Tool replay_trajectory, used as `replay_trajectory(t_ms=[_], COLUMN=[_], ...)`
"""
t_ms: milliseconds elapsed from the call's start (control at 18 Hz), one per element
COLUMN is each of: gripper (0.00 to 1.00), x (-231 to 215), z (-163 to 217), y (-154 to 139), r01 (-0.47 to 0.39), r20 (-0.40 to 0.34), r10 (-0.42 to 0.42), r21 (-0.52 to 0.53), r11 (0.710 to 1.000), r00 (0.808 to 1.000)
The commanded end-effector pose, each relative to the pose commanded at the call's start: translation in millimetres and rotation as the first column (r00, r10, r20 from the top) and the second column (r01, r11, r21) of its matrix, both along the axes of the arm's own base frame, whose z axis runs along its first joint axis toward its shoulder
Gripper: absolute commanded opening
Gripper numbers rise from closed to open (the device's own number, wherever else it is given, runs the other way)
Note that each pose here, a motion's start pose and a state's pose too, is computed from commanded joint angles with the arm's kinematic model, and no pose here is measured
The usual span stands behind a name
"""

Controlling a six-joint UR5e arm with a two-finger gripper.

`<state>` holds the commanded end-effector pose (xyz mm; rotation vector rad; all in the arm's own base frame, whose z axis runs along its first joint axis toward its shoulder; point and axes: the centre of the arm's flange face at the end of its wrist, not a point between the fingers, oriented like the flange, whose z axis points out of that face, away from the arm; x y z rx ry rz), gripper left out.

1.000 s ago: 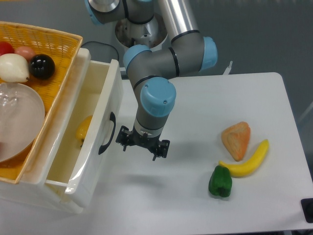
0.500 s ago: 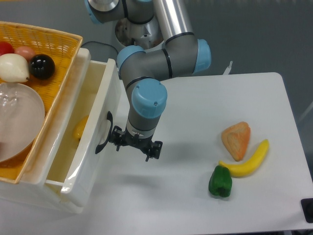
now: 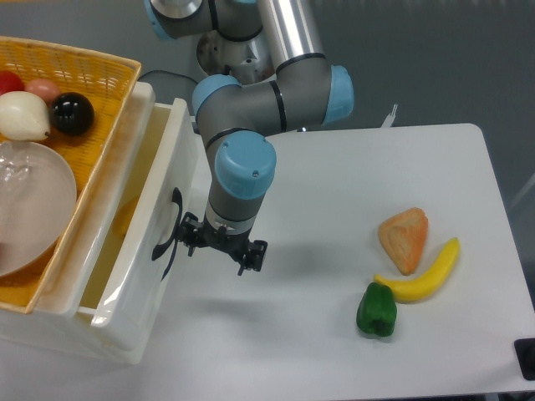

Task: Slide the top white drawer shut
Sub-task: 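Keep pushing the drawer front until it sits flush with the unit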

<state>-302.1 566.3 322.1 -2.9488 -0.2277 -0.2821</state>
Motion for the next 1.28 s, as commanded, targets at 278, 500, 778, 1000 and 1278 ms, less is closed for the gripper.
replay_trajectory(t_ms=[278,500,778,1000,1278], gripper=[1.00,1.00,1.00,1.00,1.00], x=[2.6,6.6,7.4,8.4,11.7], z=[-0.2,0.7,-0.1,0.9,-0.1], y=[1.2,3.8,4.7,4.9,6.9], r01=[0.005,0.012,0.015,0.018,0.026], r20=[0.000,-0.002,-0.001,-0.003,-0.002], r10=[-0.005,-0.012,-0.015,-0.018,-0.026], r21=[-0.002,0.000,0.001,0.003,0.002], r11=[1.000,1.000,1.000,1.000,1.000], r00=[1.000,1.000,1.000,1.000,1.000])
